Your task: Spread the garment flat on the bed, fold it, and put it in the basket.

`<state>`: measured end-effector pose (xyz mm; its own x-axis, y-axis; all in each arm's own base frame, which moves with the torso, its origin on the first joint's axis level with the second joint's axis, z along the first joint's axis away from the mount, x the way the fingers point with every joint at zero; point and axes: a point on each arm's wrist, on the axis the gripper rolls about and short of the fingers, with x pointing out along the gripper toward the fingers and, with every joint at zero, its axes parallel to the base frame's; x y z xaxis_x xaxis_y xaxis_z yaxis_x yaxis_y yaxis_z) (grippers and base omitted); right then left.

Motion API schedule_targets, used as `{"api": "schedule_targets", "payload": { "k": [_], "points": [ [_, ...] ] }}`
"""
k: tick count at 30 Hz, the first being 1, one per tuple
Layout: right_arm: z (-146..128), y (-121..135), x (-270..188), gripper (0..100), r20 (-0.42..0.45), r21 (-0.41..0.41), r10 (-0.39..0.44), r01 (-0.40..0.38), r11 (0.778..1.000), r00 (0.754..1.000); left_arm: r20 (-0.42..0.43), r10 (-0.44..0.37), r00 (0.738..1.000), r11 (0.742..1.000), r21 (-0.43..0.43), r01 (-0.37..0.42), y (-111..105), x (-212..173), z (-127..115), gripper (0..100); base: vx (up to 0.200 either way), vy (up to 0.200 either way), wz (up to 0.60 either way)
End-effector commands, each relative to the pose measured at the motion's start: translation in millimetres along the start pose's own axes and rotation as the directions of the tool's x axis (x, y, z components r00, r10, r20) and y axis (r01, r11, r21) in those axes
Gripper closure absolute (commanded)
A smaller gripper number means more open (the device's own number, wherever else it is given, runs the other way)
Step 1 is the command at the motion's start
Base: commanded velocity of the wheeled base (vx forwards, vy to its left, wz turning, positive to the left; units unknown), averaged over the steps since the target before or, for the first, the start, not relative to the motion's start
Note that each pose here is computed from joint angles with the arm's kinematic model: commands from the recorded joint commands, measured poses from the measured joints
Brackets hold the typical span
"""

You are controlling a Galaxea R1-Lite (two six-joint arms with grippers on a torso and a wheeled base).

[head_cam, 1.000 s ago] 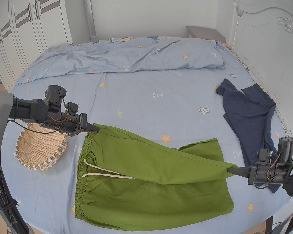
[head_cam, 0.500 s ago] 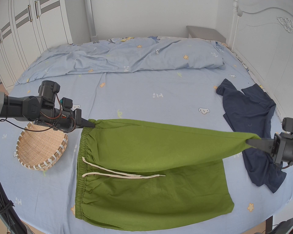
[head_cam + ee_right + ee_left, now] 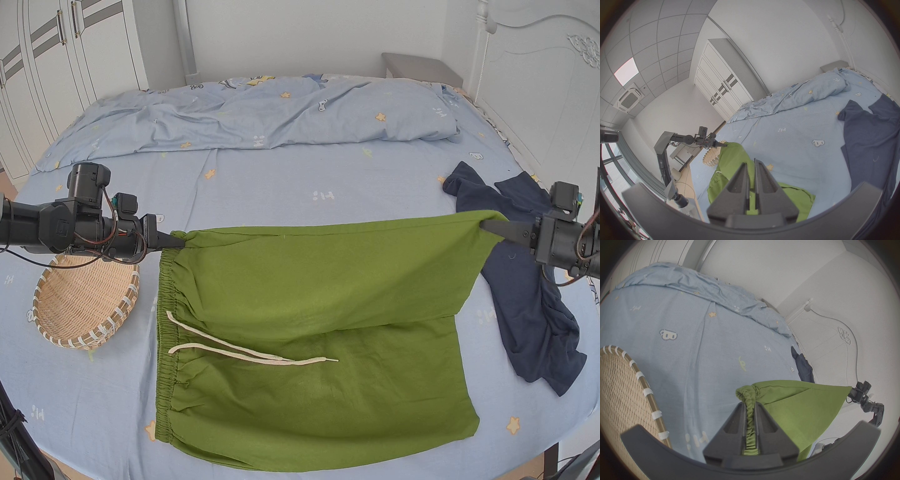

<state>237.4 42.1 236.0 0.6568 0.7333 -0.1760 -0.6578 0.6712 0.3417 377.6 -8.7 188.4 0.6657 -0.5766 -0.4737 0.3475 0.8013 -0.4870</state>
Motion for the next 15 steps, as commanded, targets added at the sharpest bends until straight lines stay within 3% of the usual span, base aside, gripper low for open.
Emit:
{"api": "schedule_targets", "payload": {
  "k": [1,15],
  "points": [
    [7.6,-30.5,32.0,100,-0.023,0.025,-0.015,0.015,1.0,1.0,0.024,0.011,1.0,1.0,-0.006,-0.011,7.8,-2.2,-3.1,100,0.0,0.0,0.0],
    [38.3,-99.1,87.3,100,0.021,0.011,-0.055,0.055,0.998,0.998,0.128,0.005,0.992,0.999,0.031,-0.009,21.8,4.0,-0.1,100,0.0,0.0,0.0]
  ]
}}
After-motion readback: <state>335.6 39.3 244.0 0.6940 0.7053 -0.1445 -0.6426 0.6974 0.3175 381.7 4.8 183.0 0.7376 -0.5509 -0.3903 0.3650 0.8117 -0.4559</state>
